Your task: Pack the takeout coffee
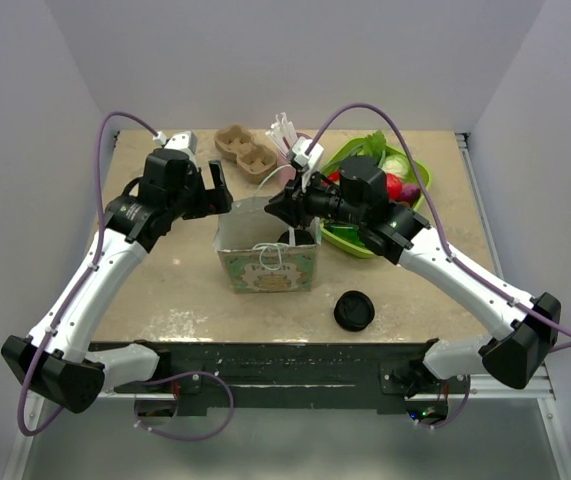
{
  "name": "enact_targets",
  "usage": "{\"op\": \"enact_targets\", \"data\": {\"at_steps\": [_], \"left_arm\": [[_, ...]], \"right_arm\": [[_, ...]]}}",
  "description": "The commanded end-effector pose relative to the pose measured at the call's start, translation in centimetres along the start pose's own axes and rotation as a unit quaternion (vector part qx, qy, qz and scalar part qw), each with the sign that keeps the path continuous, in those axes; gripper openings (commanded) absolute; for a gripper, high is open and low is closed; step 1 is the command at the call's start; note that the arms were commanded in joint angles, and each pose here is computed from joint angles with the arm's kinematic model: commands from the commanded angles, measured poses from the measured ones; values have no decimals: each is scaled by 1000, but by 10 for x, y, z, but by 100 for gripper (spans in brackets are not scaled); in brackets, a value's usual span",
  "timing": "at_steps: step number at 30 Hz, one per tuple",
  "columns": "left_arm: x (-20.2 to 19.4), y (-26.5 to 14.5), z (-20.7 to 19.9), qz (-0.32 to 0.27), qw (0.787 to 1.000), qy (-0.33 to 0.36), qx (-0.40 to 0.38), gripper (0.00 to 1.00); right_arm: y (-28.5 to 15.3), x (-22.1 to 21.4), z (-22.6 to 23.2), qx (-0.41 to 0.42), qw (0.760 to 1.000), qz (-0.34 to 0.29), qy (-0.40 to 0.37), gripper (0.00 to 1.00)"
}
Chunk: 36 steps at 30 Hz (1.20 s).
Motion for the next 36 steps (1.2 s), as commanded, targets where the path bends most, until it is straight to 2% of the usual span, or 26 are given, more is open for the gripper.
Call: {"op": "enact_targets", "data": {"at_steps": [1, 4, 12, 19, 29, 32, 36], "left_arm": [[6, -7, 0, -25, 1000, 9, -11, 100], [6, -6, 0, -24, 1000, 9, -11, 100], [5, -5, 2, -24, 1000, 9, -6, 100], [4, -6, 1, -21, 1000, 10, -14, 100], [5, -12, 2, -33, 999, 9, -15, 100], [7, -14, 2, -40, 999, 8, -11, 100], [8, -17, 4, -45, 999, 7, -5, 100]], "right_arm": [[-8, 10, 5, 14, 1000, -18, -13, 38], [-9, 13, 5, 8, 1000, -18, -12, 52], [-16, 15, 3, -21, 999, -26, -16, 65], [-20, 14, -1, -65, 998, -15, 4, 89], [-32, 20, 3, -74, 997, -6, 30, 98], [-38, 25, 1, -116, 992, -8, 47, 98], [-43, 25, -12, -220, 972, 12, 80, 98]]}}
Point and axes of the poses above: each gripper's point midway between its finger pads, its own y axis out along the fingers, its own z axis along the line the jaws close on, x = y × z, the point moved 10 cm from there along -y, back along the fingers, and after that the axes turned 3 degrees about -y, right-handed, at the moved point
